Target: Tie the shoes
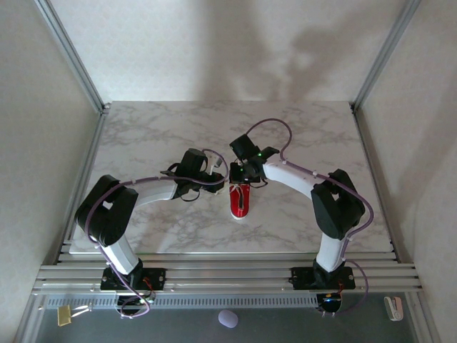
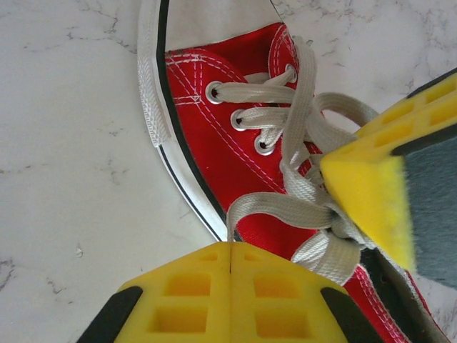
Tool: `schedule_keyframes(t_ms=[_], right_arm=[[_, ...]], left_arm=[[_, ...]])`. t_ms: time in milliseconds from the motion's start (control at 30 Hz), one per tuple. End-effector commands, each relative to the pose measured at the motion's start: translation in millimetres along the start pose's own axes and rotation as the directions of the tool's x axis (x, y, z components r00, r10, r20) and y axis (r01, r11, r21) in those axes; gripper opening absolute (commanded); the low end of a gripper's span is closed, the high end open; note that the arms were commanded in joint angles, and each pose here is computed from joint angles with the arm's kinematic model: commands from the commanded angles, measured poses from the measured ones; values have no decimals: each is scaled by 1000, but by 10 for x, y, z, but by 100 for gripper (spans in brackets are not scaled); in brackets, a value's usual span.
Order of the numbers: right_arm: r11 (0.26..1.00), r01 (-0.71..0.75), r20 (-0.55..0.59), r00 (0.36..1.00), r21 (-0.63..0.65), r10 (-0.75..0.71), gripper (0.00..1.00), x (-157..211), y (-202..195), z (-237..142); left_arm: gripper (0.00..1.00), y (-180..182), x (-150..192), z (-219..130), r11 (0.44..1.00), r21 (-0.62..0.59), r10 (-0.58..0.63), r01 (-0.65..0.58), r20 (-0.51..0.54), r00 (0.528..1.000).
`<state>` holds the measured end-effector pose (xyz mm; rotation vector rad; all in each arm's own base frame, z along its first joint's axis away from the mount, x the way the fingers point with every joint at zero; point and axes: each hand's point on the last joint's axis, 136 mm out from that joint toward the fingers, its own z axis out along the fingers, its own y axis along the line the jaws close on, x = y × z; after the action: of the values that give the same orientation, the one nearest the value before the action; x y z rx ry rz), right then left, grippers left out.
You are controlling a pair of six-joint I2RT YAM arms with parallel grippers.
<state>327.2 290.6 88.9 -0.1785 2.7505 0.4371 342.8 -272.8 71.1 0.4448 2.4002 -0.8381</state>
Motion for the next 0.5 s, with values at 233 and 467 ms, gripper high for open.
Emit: schedule_keyframes(t_ms=[233,467], right_arm=[[994,22,48,998,111,-27,0,4,-202,-223],[987,24,41,999,159,-30,0,59,-316,-237]], left_arm=[[0,352,66,-9,989,-141,-55,56,8,998],[0,426,107,26,984,-163,-76,74,-5,997]])
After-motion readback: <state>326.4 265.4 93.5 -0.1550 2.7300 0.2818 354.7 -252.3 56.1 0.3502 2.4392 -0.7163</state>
